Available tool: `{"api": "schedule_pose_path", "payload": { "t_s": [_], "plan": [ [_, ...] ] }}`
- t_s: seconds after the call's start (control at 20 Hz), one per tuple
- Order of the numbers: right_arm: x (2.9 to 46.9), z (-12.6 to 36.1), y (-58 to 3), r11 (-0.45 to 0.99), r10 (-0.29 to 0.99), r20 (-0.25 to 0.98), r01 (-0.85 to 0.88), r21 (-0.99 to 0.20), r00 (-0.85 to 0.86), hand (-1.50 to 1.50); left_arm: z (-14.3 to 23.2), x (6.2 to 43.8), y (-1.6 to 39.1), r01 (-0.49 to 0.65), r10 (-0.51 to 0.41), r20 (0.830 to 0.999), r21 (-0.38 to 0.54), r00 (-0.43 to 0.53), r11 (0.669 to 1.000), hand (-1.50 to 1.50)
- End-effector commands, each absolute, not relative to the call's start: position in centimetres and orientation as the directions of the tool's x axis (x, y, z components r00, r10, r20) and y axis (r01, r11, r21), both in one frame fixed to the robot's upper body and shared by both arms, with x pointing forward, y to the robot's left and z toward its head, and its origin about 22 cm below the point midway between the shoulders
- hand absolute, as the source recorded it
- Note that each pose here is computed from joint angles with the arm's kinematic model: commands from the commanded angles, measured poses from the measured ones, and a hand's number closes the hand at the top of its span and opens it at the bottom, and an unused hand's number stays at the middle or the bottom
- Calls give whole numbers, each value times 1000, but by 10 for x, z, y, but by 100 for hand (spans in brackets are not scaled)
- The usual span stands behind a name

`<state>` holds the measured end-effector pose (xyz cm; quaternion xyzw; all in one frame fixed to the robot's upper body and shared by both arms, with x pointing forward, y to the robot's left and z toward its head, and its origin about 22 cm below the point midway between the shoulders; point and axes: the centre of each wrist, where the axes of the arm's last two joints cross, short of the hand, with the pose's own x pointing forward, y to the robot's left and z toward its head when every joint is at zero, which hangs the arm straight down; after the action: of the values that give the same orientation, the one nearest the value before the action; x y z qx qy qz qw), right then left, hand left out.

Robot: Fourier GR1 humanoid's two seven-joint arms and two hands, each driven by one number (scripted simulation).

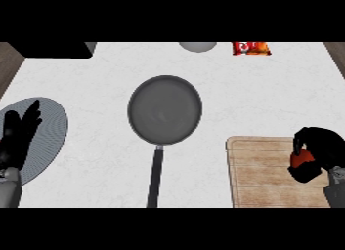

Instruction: Pick the bell pepper from the cutting board and place it in the pan

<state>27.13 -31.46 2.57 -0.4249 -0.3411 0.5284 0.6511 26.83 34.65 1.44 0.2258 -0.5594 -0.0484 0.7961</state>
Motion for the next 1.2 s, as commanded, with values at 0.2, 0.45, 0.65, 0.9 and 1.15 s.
{"api": "schedule_pose_path", "payload": {
  "t_s": [0.2, 0.45, 0.65, 0.9, 1.15],
  "plan": [
    [308, 37, -330, -40, 959, 72, -382, -923, -273, 150, 15, 279, 339, -155, -327, 873, 403, 363, 902, 0],
    [341, 31, -336, 73, 942, 166, -305, -950, -293, 150, 26, 277, 355, -167, -336, 866, 418, 371, 893, 0],
    [336, 66, -320, 240, 868, 213, 4, -971, -450, 150, -2, 268, 343, -184, -330, 869, 417, 369, 890, 0],
    [341, 81, -316, 392, 774, 302, 46, -919, -556, 150, 0, 262, 343, -189, -325, 868, 415, 375, 890, 0],
    [354, 101, -251, 445, 737, 378, -18, -895, -561, 150, 13, 280, 337, -183, -332, 869, 418, 368, 890, 0]
  ]
}}
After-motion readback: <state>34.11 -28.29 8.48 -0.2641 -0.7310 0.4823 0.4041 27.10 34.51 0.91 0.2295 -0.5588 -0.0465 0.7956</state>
